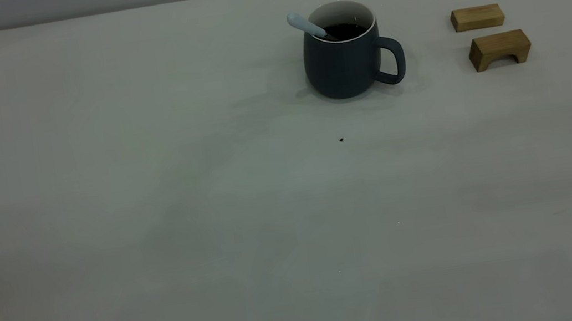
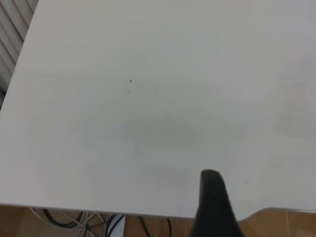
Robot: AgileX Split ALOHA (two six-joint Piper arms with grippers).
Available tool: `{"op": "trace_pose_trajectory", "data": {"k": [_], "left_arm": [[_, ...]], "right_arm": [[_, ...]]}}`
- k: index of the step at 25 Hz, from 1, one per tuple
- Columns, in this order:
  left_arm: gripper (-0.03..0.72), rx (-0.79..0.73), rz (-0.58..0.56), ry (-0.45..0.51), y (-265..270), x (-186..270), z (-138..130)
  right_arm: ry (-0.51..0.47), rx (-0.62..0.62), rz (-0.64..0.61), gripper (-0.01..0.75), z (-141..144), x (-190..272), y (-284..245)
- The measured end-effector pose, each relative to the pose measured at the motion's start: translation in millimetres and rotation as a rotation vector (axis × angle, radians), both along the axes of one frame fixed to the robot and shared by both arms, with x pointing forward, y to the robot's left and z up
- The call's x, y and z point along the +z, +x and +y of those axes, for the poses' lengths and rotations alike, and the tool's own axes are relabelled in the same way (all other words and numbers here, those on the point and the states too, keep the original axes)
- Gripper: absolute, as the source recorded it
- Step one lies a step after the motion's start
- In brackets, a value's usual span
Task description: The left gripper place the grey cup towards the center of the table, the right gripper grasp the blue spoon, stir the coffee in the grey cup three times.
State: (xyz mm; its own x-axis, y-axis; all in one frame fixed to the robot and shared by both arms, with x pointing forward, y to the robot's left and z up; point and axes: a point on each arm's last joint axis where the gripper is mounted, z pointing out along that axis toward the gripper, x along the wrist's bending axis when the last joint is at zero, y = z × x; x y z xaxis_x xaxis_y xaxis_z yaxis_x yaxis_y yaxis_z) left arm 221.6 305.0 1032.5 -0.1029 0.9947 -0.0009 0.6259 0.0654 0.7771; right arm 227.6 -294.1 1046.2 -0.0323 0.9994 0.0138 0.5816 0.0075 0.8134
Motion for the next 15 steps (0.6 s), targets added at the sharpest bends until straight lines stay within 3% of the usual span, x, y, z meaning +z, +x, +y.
{"op": "trace_pose_trajectory", "data": {"k": [15], "left_arm": [[0.585,0.0,0.0,0.0,0.0,0.0,0.0]], "right_arm": [[0.0,0.001,-0.023,0.215,-0.1,-8.3,8.8]]}}
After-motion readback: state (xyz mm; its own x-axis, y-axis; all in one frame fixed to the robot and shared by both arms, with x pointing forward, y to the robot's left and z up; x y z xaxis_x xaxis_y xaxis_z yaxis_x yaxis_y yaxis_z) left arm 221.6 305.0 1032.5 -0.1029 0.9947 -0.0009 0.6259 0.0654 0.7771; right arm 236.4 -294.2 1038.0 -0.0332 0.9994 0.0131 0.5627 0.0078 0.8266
